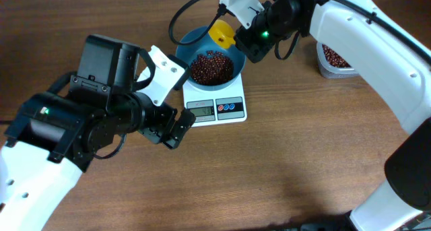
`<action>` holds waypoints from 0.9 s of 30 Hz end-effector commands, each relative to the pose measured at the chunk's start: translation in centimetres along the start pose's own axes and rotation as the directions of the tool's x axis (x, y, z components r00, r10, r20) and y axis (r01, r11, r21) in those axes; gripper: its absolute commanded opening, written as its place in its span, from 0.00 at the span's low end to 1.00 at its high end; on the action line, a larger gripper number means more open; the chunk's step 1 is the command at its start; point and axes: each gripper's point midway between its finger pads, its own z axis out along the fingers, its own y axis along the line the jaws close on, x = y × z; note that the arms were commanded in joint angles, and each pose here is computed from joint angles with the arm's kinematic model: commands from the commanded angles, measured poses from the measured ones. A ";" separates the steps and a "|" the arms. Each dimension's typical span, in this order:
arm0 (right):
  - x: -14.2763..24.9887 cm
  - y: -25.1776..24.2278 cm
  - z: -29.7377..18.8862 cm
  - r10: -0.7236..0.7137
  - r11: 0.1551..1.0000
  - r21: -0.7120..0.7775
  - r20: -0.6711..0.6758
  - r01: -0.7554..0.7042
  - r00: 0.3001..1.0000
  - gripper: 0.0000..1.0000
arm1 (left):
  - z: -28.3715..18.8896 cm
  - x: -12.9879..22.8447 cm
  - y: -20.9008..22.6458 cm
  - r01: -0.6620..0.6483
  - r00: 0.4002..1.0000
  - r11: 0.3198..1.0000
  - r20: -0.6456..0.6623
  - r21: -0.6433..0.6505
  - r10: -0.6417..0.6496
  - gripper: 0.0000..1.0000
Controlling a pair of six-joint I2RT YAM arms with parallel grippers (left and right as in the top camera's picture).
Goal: Scoop item into bowl and weigh 50g on scale
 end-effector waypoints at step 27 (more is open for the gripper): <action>10.4 -20.7 -13.0 0.377 0.745 0.604 -0.030 -0.284 0.926 0.04 | -0.3 -0.6 -0.1 -0.018 1.000 1.000 0.017 0.006 0.018 0.99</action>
